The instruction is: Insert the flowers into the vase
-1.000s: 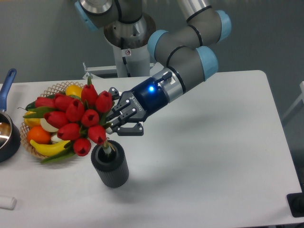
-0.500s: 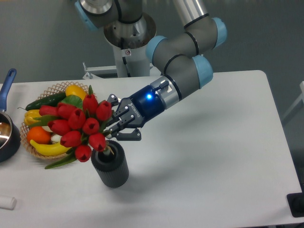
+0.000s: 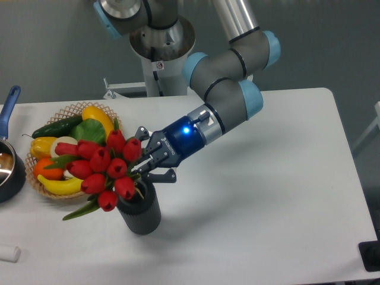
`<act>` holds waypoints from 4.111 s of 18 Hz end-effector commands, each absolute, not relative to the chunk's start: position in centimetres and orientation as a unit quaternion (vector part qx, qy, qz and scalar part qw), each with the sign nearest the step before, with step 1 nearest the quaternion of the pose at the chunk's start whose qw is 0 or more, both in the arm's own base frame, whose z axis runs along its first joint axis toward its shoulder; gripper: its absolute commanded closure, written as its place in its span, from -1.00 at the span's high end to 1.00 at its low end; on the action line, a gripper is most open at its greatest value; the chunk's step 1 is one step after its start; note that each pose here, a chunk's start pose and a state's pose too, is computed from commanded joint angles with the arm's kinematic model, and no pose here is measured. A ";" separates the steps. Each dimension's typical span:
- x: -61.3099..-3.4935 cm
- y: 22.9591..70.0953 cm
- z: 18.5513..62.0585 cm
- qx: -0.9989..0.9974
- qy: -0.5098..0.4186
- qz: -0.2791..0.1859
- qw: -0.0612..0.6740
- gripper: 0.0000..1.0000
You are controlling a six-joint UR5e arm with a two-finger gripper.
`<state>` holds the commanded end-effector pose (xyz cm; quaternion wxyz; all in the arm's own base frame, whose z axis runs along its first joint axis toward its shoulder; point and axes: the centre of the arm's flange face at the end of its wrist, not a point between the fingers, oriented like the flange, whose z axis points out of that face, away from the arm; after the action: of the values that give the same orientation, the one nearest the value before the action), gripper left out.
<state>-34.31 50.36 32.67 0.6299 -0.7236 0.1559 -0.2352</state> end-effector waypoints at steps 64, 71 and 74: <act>-44.8 38.0 48.9 -0.932 0.205 0.189 0.233 1.00; -47.4 33.9 52.5 -0.941 0.275 0.142 0.134 1.00; -48.0 31.2 52.6 -0.933 0.311 0.136 0.121 1.00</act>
<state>-48.02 31.23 52.58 0.1211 -0.9329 0.3106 0.1359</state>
